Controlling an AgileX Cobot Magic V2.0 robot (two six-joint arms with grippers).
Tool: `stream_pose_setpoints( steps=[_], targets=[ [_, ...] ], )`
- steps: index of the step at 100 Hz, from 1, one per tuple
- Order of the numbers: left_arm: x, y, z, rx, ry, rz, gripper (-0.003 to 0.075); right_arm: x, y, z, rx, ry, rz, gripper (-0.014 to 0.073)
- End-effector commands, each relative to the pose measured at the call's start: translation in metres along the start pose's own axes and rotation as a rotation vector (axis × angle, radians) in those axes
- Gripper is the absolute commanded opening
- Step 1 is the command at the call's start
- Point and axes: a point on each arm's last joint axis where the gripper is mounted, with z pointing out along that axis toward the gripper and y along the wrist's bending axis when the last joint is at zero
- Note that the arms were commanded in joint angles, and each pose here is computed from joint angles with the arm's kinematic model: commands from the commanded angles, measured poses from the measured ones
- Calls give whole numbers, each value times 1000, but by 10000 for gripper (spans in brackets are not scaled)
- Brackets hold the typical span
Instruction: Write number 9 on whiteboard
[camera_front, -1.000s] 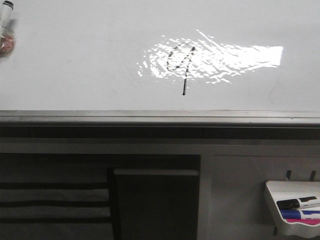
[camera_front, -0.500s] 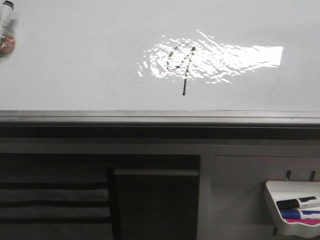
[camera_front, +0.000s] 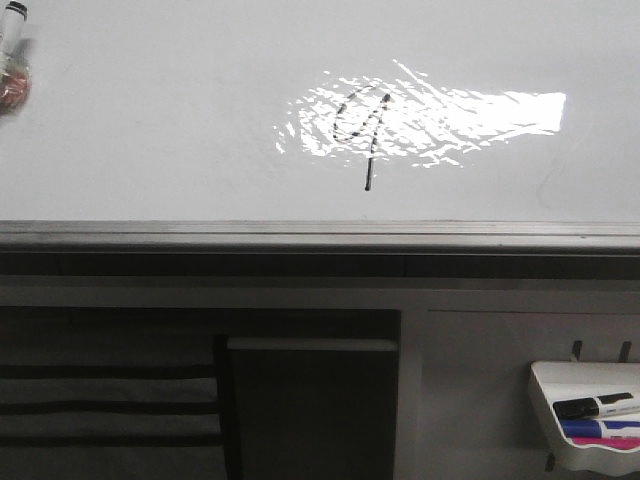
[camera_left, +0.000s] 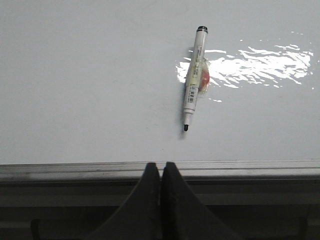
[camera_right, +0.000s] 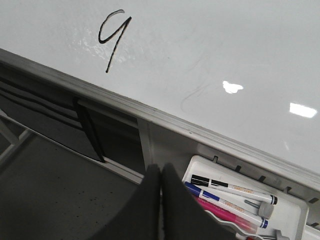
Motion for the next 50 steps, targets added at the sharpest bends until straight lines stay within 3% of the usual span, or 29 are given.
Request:
stream_pose_setpoints(
  steps=[1,33,50],
  targets=[
    [2,1,-1,-13,-70,-13,-20,-13,-1,-5,15,-88,-6,-72],
    [2,1,-1,-13,-70,-13,-20,-12,-2,-4,18,-100,-10,-72],
    [2,1,-1,-12,-70,-13,-20,12,-8,-9,113,-323,9,-72]
  ],
)
